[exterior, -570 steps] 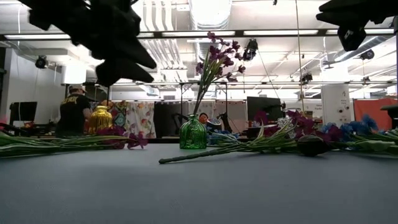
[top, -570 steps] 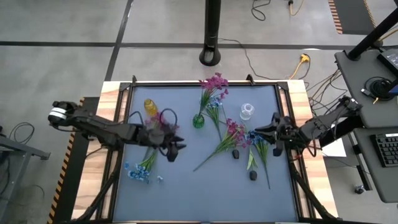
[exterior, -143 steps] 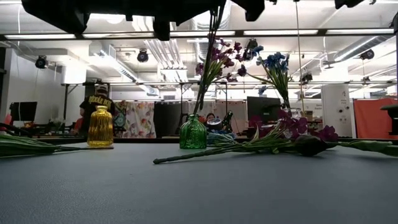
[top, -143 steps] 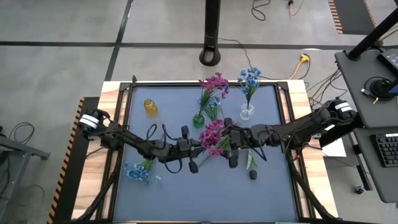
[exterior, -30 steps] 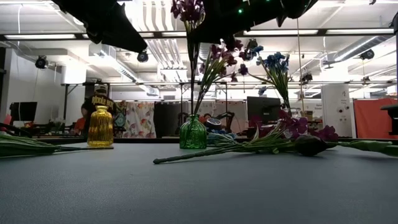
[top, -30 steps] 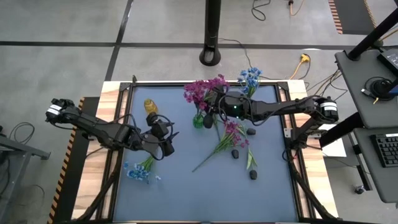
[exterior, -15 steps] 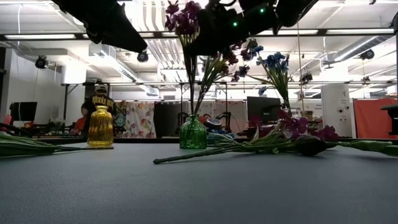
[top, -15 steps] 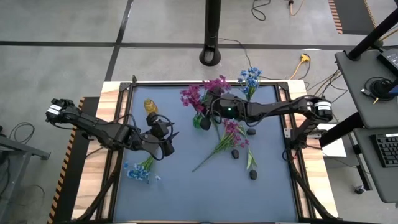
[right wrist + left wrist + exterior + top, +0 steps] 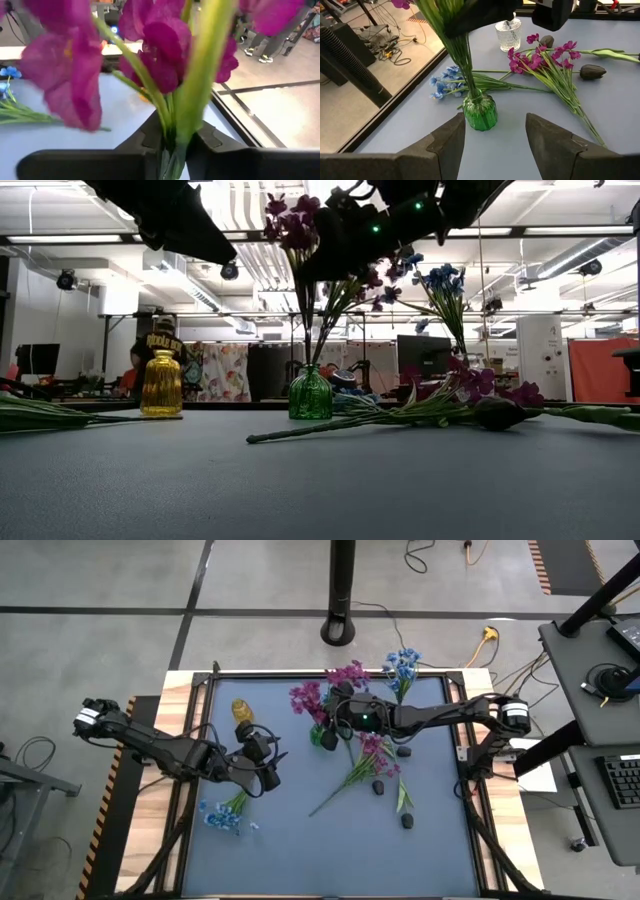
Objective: Sort flowers into vase by color
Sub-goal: Put the left purple flowers into the green vase
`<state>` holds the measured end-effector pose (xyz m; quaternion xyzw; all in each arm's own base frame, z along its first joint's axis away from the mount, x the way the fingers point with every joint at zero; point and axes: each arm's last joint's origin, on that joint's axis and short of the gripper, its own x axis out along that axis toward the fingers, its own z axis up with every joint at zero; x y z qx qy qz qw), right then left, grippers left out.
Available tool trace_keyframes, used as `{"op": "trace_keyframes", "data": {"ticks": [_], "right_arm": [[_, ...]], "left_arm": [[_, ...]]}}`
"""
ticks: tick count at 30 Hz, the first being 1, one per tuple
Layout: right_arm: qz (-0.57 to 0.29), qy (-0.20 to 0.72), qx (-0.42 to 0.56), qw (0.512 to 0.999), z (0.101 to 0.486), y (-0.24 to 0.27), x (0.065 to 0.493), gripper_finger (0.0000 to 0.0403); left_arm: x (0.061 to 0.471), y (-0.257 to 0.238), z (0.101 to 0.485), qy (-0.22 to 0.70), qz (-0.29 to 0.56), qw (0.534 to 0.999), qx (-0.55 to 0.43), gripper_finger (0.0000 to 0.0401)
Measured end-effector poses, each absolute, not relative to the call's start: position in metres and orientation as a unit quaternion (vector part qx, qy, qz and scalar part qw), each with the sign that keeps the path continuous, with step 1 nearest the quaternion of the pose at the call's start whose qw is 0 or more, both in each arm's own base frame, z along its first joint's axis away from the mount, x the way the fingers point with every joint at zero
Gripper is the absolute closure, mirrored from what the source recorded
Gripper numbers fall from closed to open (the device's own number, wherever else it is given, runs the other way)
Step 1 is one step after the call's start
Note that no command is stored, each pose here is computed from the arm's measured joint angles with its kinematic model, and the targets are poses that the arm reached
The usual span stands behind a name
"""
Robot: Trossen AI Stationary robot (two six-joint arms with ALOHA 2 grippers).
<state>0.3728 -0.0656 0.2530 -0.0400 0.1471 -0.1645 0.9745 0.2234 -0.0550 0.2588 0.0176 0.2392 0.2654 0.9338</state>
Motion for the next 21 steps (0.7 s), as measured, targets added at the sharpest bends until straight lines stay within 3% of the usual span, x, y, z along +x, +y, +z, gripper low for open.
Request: {"op": "trace_keyframes", "data": {"ticks": [13,21], "right_arm": [[-0.169,0.171,-0.007,0.971,0.265,-0.063,0.358,0.0216],[-0.170,0.177,0.012,0.969,0.281,-0.059,0.344,0.0169]], "left_arm": [[0.223,-0.055,0.259,0.239,0.266,0.934,0.018,0.0210],[0.223,-0.055,0.259,0.238,0.268,0.933,0.018,0.0210]]}}
